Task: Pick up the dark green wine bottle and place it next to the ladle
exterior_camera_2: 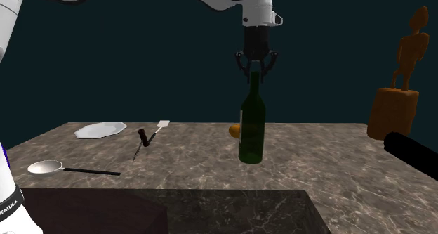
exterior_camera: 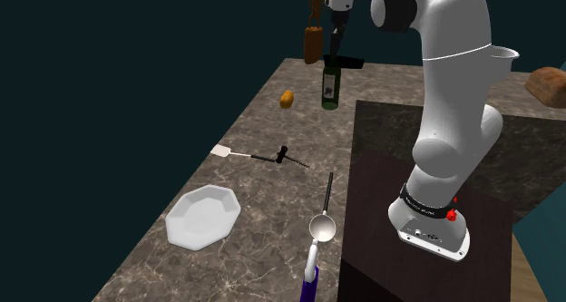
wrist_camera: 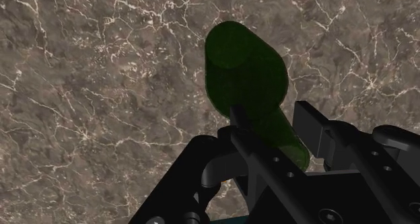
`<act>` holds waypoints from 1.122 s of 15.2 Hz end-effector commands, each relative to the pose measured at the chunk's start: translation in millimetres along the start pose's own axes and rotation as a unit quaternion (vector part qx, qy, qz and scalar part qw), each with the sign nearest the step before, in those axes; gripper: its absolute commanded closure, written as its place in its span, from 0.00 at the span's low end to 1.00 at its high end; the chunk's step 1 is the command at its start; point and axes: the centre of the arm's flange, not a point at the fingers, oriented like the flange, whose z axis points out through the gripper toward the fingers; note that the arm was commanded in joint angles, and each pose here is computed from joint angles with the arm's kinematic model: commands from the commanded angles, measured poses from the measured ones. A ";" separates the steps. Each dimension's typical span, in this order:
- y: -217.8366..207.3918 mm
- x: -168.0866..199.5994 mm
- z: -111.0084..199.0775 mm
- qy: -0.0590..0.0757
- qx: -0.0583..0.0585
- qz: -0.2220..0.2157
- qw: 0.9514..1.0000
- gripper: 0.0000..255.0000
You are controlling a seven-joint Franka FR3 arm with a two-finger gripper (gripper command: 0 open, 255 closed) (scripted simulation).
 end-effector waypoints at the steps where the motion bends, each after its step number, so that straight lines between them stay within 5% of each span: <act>1: 0.2 -0.7 -11.0 0.000 0.000 0.000 1.000 1.00; 15: 1.9 1.4 -83.4 0.000 0.000 0.000 1.000 1.00; 17: -24.5 1.8 -84.0 0.000 0.000 0.000 1.000 1.00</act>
